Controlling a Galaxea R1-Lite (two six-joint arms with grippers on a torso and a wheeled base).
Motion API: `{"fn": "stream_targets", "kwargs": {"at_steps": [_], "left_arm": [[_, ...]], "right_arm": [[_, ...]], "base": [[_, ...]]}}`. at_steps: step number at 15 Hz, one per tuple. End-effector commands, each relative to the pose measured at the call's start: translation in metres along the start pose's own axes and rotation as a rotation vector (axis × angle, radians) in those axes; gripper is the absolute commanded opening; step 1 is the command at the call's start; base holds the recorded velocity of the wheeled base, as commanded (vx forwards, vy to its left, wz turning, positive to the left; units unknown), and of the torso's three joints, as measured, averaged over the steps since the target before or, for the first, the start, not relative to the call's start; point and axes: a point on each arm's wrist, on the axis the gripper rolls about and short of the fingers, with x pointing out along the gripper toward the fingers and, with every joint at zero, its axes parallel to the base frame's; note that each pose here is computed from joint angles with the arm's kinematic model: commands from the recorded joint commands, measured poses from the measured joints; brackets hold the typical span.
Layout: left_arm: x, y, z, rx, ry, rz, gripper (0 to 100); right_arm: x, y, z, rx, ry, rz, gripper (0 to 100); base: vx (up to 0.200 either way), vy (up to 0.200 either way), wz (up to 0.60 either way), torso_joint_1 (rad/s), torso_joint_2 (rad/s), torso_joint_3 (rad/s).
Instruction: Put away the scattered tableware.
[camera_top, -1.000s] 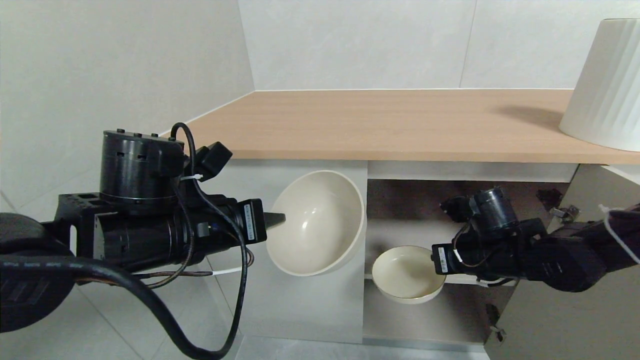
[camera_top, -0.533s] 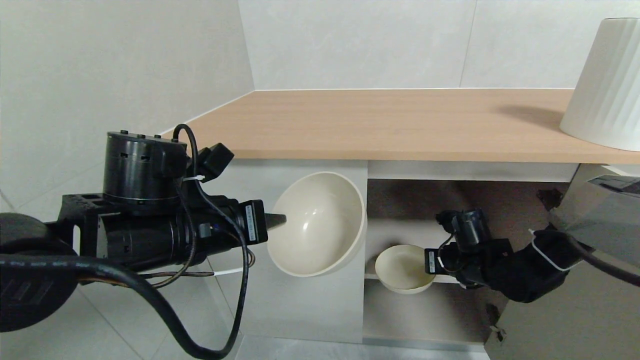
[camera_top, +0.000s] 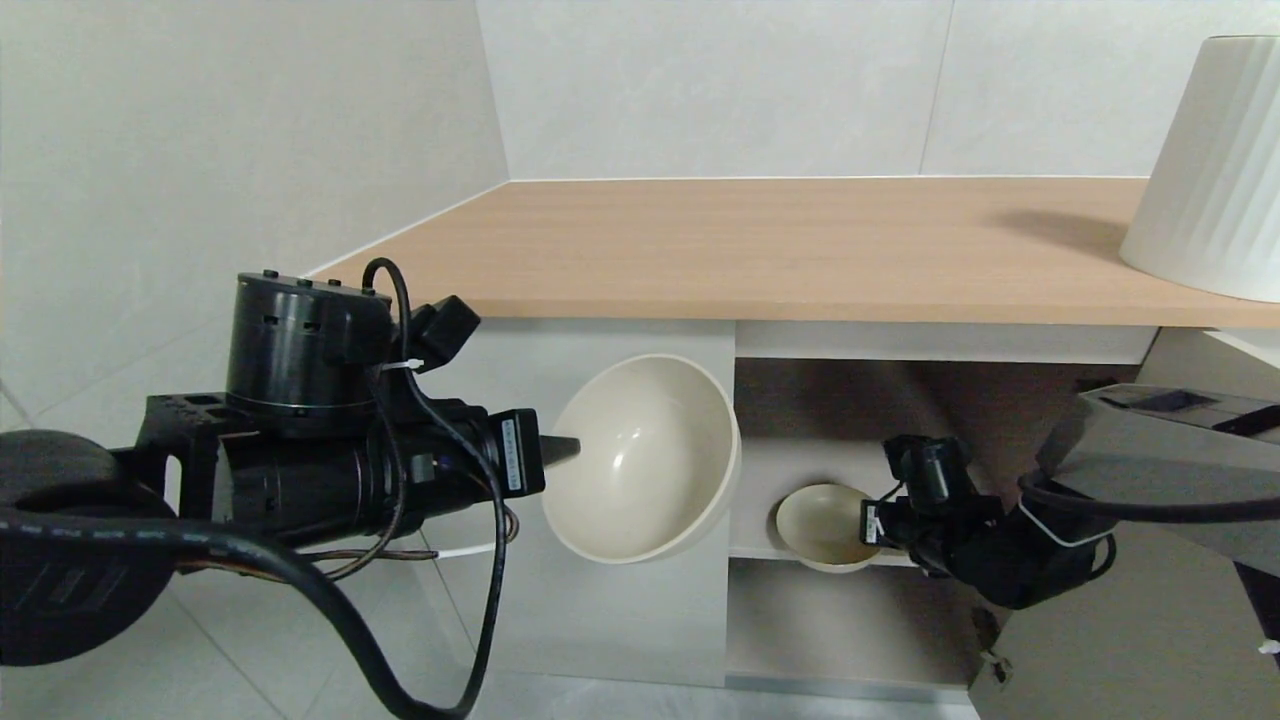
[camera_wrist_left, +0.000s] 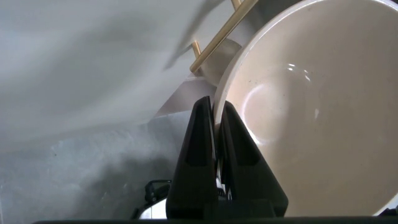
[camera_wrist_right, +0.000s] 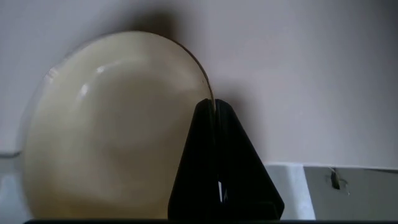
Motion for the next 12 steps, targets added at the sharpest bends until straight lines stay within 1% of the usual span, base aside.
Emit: {"fn": "stream_targets", "kwargs": {"at_steps": [1, 8, 12], "left_arm": [[0.002, 0.0, -0.001, 0.0, 0.006, 0.002, 0], [0.004, 0.001, -0.002, -0.001, 0.014, 0.004, 0], [0.004, 0.001, -0.003, -0.001, 0.016, 0.003, 0]], "right_arm": [[0.012, -0.004, -0.004, 0.006, 0.006, -0.021, 0], [0.032, -0.01, 0.005, 0.039, -0.06, -0.126, 0], [0.036, -0.014, 0.008, 0.049, -0.075, -0.147, 0]], "base": [[0.0, 0.0, 0.0, 0.0, 0.0, 0.0], [0.0, 0.0, 0.0, 0.0, 0.0, 0.0], [0.0, 0.0, 0.0, 0.0, 0.0, 0.0]]}}
